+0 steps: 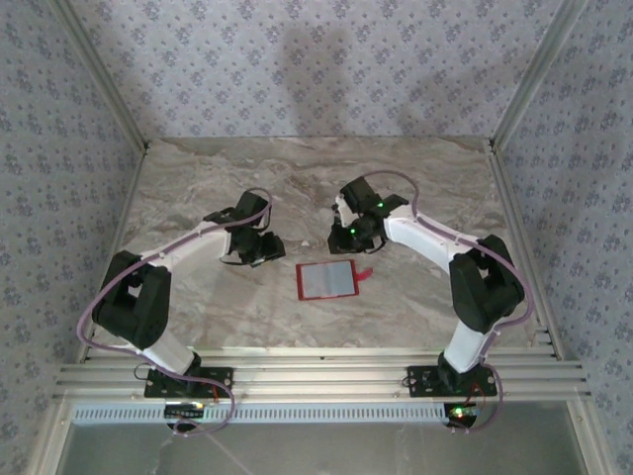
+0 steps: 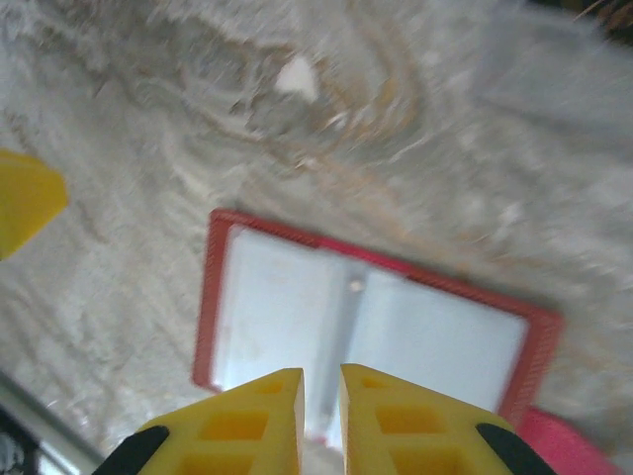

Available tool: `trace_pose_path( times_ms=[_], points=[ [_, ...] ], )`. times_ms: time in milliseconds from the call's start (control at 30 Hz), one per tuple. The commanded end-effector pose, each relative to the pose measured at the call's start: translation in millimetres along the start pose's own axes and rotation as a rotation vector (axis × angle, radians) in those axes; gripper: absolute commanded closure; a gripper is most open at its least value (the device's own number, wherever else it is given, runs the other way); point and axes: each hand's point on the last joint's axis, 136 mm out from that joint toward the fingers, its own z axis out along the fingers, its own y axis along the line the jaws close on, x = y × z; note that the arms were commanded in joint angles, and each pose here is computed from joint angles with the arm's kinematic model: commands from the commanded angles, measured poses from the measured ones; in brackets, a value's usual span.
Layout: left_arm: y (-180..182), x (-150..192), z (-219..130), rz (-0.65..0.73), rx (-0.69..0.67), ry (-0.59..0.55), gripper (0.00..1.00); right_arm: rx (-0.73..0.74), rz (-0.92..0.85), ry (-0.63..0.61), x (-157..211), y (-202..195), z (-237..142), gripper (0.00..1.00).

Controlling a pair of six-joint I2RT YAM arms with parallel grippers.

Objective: Take the credit cards out of the card holder

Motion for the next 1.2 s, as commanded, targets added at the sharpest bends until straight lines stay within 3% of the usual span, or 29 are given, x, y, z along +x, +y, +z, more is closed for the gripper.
trace_pose_path(
  times_ms=[0,233,600,1167],
  points=[
    [-10,-9,-7,0.021,0.044,-0.026,0.61,-0.067,0.047,0.04,15,27,3,0.81],
    [3,-10,-15,-0.016,0.047,-0.053,0.57,-0.042,0.036,0.135,45,45,34,0.77],
    [18,-12,-34,-0.032,0.056,-0.105,0.54,-0.019,0.012,0.19,48,64,69,0.74],
    [16,-9,-33,-0.038,0.079,-0.096,0.54,0.058,0.027,0.257,61,47,89,0.71]
  ],
)
